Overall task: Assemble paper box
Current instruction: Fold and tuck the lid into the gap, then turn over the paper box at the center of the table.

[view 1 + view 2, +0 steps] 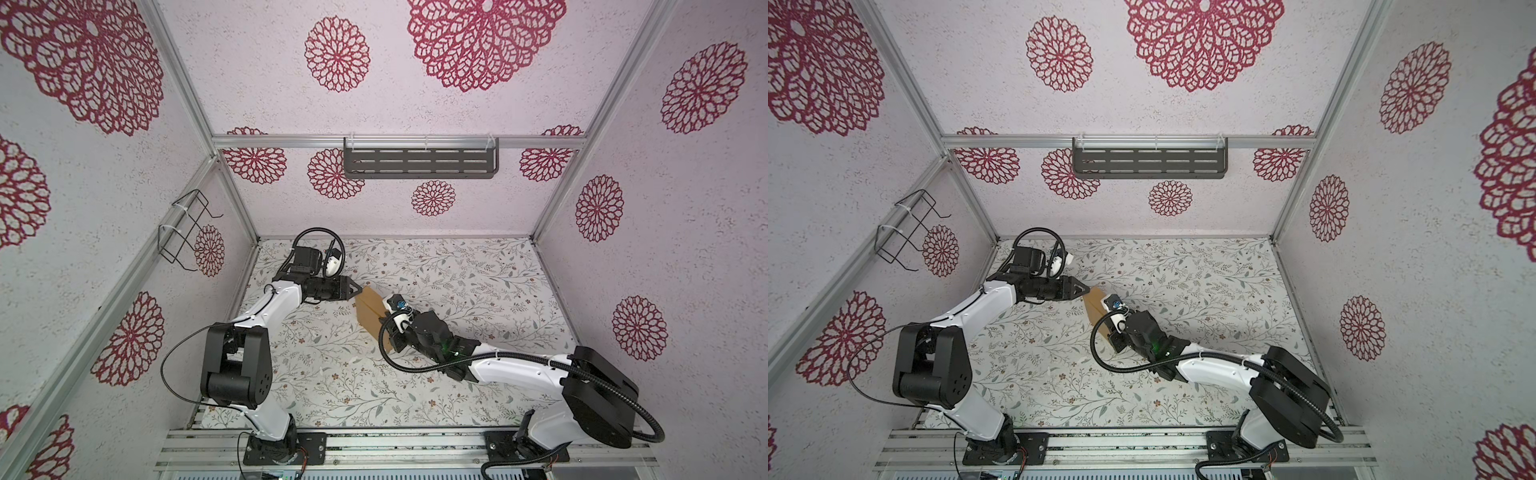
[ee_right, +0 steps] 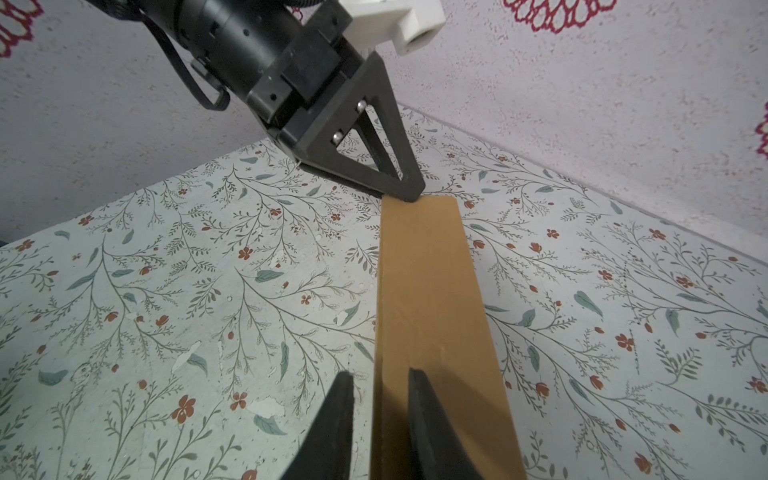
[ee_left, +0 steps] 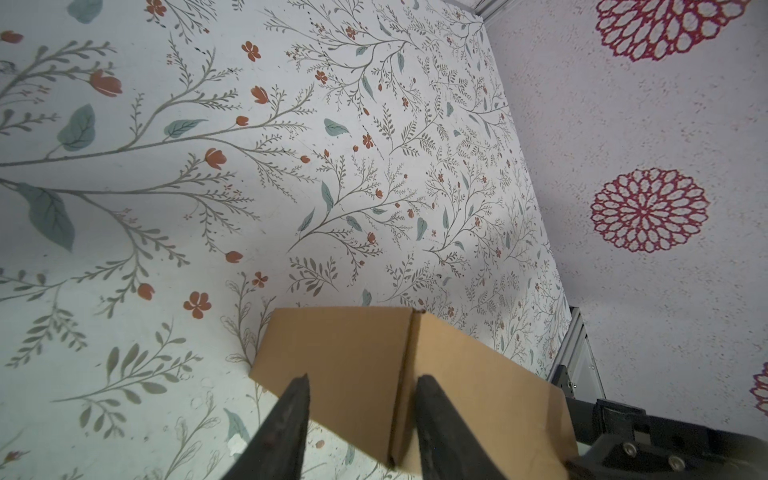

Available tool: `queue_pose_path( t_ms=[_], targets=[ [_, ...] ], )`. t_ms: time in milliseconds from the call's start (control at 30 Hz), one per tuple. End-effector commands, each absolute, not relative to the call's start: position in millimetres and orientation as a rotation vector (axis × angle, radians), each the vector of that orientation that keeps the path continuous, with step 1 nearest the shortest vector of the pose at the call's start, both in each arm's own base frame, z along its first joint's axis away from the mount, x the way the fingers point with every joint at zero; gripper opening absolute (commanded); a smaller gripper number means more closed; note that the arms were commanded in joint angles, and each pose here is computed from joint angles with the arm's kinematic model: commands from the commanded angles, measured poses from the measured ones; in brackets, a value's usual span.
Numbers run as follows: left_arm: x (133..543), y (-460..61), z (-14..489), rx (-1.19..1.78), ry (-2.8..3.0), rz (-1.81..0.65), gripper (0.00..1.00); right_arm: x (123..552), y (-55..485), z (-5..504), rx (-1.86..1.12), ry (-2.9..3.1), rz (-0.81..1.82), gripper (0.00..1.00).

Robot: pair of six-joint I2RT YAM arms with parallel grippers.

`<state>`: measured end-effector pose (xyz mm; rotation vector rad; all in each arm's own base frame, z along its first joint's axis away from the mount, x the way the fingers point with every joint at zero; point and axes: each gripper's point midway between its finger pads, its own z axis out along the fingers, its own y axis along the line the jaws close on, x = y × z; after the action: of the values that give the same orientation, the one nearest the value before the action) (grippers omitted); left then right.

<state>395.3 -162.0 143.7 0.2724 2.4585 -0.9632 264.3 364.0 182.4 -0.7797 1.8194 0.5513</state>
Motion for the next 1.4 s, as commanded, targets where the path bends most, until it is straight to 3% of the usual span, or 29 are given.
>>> queue_pose_path(
  t_ms=[0,167,367,700,1000,1133,1367],
  targets=[
    [381,-141,91,0.190,2.642,-0.814,0.45,241,332,120,-0.942,2.067,0.421,0.28],
    [381,-140,93,0.194,2.633,-0.800,0.46,241,341,163,-0.916,1.982,0.518,0.29],
    [380,-140,95,0.218,2.628,-0.787,0.47,252,339,196,-0.805,1.944,0.612,0.21],
    [379,-144,93,0.237,2.629,-0.782,0.48,262,345,250,-0.717,1.839,0.769,0.16],
    [378,-146,93,0.241,2.625,-0.786,0.48,276,352,218,-0.721,1.922,0.730,0.11],
    [377,-148,96,0.245,2.619,-0.795,0.48,275,346,173,-0.744,2.015,0.673,0.01],
    [374,-154,96,0.286,2.616,-0.777,0.49,258,316,103,-0.751,2.167,0.551,0.00]
  ],
)
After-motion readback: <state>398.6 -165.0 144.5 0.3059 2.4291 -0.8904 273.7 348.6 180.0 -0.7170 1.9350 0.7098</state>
